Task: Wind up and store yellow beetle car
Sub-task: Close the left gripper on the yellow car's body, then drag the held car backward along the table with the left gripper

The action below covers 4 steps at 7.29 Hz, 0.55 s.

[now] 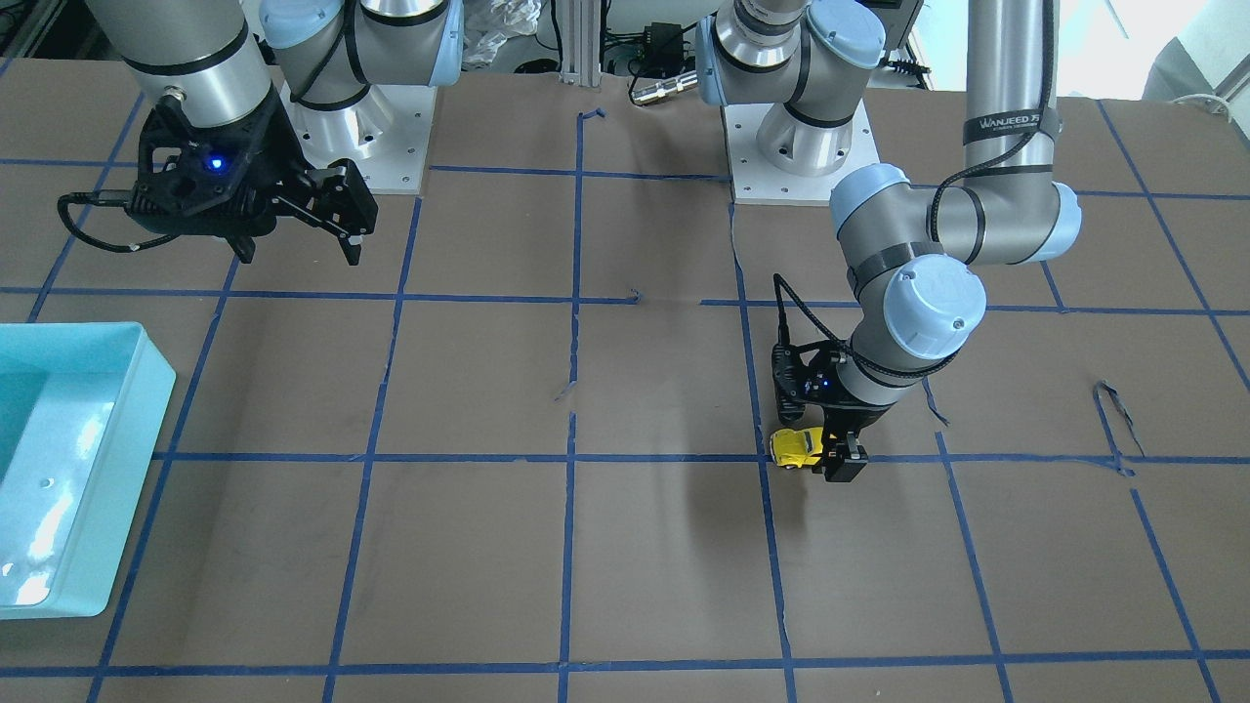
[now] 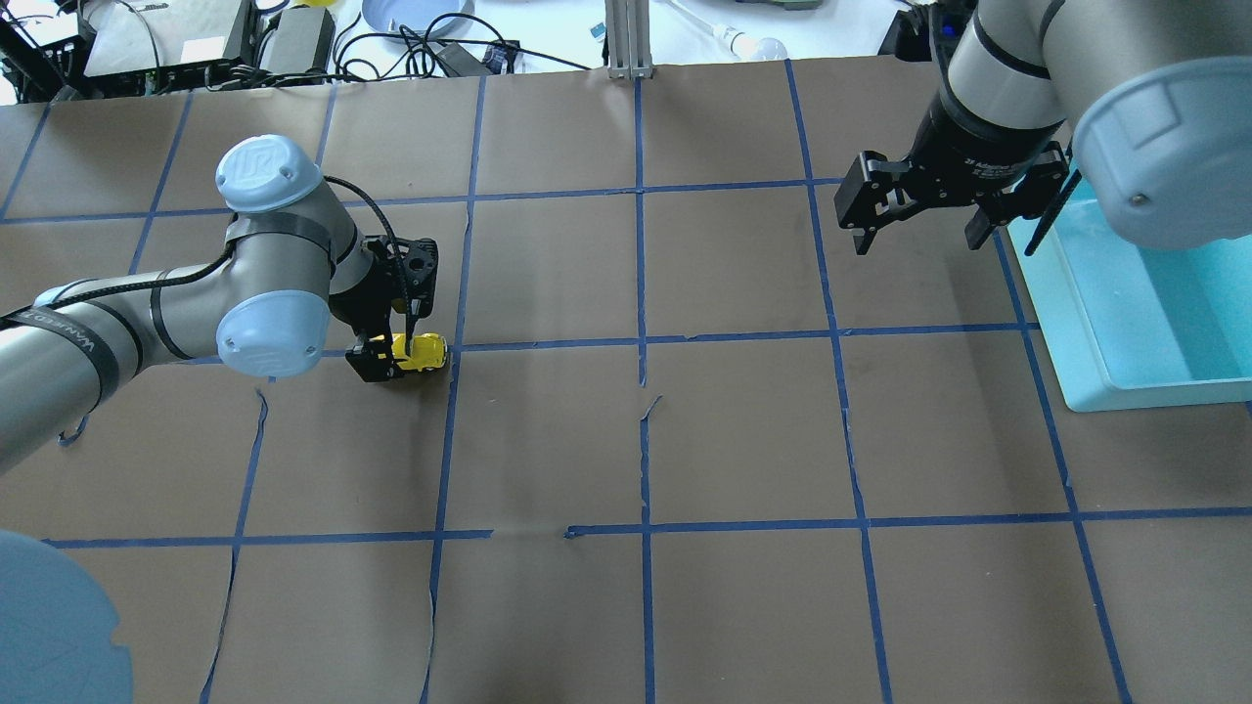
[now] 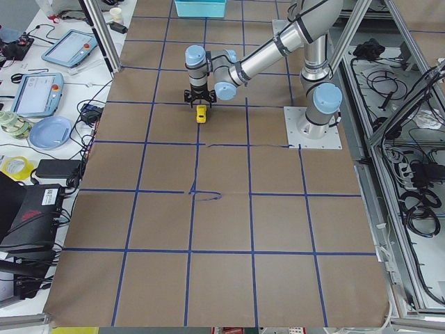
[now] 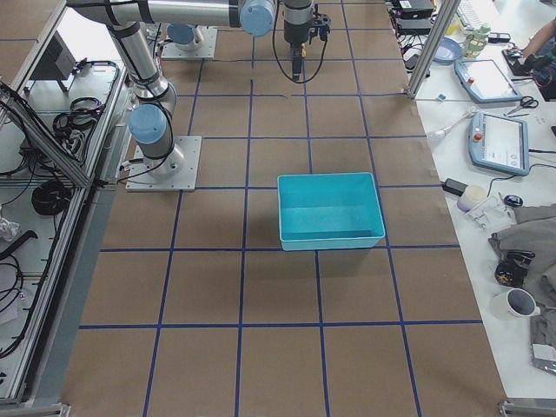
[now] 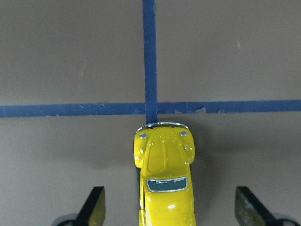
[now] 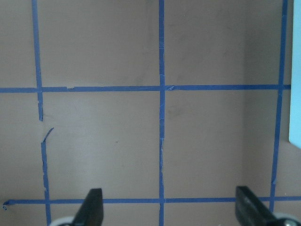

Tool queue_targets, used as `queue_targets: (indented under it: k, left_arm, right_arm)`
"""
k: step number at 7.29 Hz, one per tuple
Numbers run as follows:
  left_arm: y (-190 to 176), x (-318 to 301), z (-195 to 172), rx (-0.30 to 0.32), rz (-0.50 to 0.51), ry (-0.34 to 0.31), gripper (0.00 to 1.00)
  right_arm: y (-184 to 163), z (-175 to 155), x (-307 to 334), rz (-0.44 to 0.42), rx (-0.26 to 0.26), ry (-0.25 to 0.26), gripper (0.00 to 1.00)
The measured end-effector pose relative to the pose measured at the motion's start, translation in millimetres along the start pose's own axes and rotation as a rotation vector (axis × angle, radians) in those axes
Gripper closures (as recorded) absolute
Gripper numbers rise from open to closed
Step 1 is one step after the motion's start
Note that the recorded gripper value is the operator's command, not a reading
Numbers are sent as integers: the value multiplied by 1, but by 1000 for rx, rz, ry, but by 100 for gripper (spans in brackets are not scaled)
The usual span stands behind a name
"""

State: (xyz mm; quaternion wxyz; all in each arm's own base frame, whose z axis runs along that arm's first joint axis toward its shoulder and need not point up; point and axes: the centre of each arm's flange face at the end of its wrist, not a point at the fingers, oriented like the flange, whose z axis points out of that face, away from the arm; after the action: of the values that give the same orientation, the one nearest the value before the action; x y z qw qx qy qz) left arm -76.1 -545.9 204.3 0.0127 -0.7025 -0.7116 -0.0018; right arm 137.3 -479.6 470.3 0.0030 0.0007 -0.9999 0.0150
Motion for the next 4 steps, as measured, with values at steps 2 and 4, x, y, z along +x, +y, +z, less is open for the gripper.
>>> queue_targets:
  k: [2,4]
  left_arm:
    - [5,-1,10,-7,-11,-21,6]
    - [15,1,24,-4,-30,-19,23]
  right_arm:
    - [0,1,0,2,-1,-1,0]
    - [0,1,0,1,-2,-1,0]
